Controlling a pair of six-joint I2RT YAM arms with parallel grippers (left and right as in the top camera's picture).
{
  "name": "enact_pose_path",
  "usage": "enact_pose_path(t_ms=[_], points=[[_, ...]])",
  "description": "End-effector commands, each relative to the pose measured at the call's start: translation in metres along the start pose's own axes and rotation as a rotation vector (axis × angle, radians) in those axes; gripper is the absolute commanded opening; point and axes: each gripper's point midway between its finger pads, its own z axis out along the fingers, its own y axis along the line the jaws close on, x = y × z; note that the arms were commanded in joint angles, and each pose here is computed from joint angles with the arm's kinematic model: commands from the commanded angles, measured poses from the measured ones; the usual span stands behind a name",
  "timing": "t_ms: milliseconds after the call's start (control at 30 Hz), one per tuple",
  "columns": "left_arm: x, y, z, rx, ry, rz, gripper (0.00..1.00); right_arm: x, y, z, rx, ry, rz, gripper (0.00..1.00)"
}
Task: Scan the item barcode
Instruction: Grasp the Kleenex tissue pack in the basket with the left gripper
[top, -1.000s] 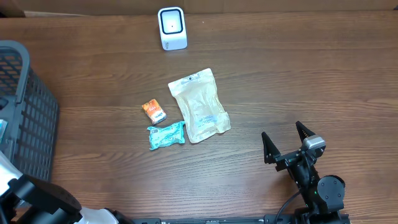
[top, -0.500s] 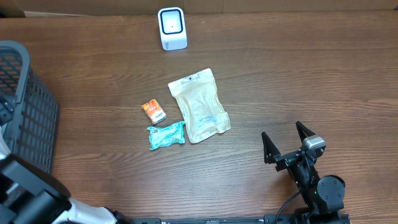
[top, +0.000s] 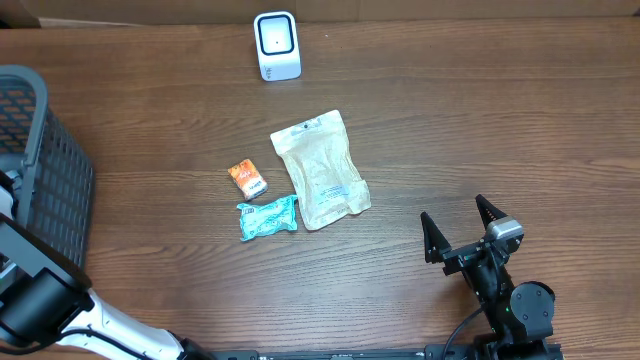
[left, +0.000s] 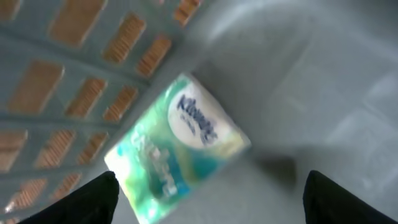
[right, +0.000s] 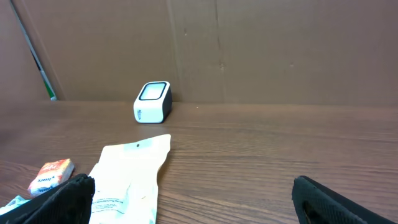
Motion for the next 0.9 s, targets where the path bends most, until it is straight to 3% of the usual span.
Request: enact_pose_path(t_ms=[0, 167, 233, 300, 400, 567, 733, 867], points=[[-0.001, 0.000, 0.014, -0.020, 0.006, 0.062, 0.77, 0.002, -0.001, 0.000, 0.002, -0.002, 0.002, 1.00], [0.011, -0.009, 0.036, -0.011, 0.039, 0.071, 0.77, 0.002, -0.001, 0.000, 0.002, -0.002, 0.002, 1.00], [0.017, -0.013, 0.043, -0.007, 0.059, 0.077, 0.72, 0.002, -0.001, 0.000, 0.002, -0.002, 0.002, 1.00], [0.021, -0.015, 0.047, -0.003, 0.069, 0.079, 0.61, 0.002, -0.001, 0.000, 0.002, -0.002, 0.002, 1.00], [0.022, -0.016, 0.047, 0.001, 0.072, 0.070, 0.29, 0.002, -0.001, 0.000, 0.002, -0.002, 0.002, 1.00], [0.027, -0.018, 0.046, 0.005, 0.095, 0.023, 0.04, 0.002, -0.001, 0.000, 0.002, -0.002, 0.002, 1.00], [0.027, -0.014, 0.031, 0.004, 0.108, -0.076, 0.04, 0.002, -0.001, 0.000, 0.002, -0.002, 0.002, 1.00], [-0.008, -0.005, -0.010, 0.056, 0.030, -0.186, 0.04, 0.002, -0.001, 0.000, 0.002, -0.002, 0.002, 1.00]])
